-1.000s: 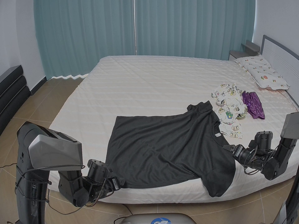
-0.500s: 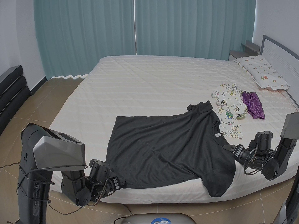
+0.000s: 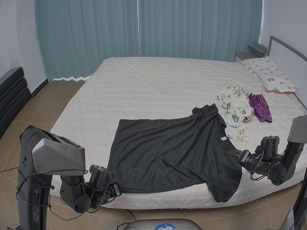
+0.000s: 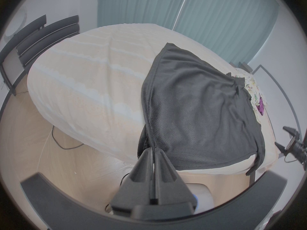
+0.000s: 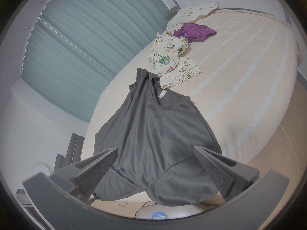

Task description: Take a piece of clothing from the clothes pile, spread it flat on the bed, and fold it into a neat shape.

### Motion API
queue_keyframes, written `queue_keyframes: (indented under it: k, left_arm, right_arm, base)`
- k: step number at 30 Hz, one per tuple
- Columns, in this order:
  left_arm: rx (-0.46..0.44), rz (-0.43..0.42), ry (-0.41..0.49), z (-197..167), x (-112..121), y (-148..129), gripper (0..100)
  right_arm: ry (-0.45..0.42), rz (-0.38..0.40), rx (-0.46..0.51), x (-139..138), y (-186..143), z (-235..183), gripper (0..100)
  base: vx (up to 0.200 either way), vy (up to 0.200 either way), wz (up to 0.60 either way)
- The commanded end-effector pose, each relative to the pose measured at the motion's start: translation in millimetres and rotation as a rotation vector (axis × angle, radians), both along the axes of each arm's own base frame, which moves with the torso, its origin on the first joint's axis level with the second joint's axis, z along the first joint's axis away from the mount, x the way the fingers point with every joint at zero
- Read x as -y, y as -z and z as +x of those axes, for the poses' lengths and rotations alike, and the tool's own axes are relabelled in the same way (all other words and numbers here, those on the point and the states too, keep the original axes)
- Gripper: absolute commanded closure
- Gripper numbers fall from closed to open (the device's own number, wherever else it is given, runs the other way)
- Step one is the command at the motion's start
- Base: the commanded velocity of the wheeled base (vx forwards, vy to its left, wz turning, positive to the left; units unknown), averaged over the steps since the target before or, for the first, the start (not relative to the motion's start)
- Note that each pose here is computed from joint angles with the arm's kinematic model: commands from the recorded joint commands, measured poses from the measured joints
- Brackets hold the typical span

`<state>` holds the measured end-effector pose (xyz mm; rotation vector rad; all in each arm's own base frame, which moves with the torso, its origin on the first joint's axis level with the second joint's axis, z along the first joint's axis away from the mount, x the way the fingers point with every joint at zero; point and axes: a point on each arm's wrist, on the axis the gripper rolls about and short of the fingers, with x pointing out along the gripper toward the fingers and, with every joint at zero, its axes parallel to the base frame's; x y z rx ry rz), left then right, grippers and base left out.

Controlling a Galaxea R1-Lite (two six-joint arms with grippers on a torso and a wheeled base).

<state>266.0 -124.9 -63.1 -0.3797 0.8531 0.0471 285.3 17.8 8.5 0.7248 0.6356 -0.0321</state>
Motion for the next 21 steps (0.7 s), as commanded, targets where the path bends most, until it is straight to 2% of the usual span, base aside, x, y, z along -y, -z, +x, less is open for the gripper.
queue_keyframes:
  k: [1, 8, 11, 18, 19, 21]
  left_arm:
    - [0.035, -0.054, -0.027, -4.7, -4.8, -22.1, 100]
    - [0.02, -0.091, -0.047, -8.4, -22.2, -31.4, 100]
    - [0.029, -0.132, -0.06, -5.9, -33.3, -39.8, 100]
    - [0.019, -0.193, -0.084, -0.7, -50.6, -43.1, 100]
    - [0.021, -0.207, -0.101, 2.8, -58.0, -43.6, 100]
    - [0.016, -0.223, -0.097, 3.4, -60.8, -43.6, 100]
  right_arm:
    - [0.01, -0.005, -0.042, 4.5, 9.1, -3.8, 0]
    - [-0.022, -0.041, -0.023, 10.0, 8.7, 2.6, 0]
    - [-0.06, -0.048, -0.056, 13.1, 13.6, 1.8, 0]
    - [-0.05, -0.035, -0.109, 28.6, 16.9, 10.7, 0]
    - [-0.051, -0.047, -0.158, 33.7, 19.9, 12.2, 0]
    - [-0.064, -0.055, -0.186, 38.5, 22.8, 13.0, 0]
  base:
    - [0.0, 0.0, 0.0]
    - [0.0, 0.0, 0.0]
    - [0.0, 0.0, 0.0]
    - [0.0, 0.0, 0.0]
    - [0.0, 0.0, 0.0]
    - [0.0, 0.0, 0.0]
